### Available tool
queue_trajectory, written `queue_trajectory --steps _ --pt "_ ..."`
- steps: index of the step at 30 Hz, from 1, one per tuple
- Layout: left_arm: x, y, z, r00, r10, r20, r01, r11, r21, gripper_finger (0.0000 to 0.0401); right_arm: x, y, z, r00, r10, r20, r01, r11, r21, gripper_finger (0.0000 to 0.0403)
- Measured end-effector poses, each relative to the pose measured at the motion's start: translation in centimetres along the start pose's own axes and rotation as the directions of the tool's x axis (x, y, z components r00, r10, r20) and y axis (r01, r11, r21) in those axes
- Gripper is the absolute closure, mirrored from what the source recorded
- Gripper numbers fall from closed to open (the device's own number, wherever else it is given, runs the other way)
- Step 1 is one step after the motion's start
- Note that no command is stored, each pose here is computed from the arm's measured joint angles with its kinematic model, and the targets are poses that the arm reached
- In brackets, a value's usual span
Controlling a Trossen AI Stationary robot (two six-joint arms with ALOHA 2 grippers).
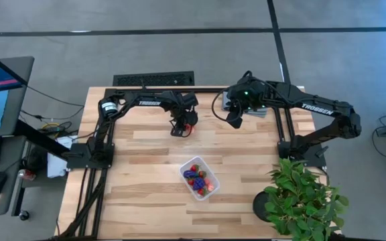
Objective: Pick and placing Produce into tupperware
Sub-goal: Put the red strawberry into the transparent bin
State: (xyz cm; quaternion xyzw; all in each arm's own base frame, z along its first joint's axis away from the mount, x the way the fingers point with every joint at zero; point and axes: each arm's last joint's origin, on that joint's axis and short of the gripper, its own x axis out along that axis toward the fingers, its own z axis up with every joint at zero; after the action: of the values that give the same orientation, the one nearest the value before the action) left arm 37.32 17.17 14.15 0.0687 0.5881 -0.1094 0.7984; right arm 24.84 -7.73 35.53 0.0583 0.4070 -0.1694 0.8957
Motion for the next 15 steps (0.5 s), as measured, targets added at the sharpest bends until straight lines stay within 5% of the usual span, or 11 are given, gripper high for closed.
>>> queue_trajectory --steps 15 --pt "-4.8 1.4 1.4 0.996 0.066 0.060 -0.064 0.997 -0.035 0.0253 0.0 0.0 -0.1 1.000 0.001 -0.010 -0.001 1.000 -0.002 0.0280"
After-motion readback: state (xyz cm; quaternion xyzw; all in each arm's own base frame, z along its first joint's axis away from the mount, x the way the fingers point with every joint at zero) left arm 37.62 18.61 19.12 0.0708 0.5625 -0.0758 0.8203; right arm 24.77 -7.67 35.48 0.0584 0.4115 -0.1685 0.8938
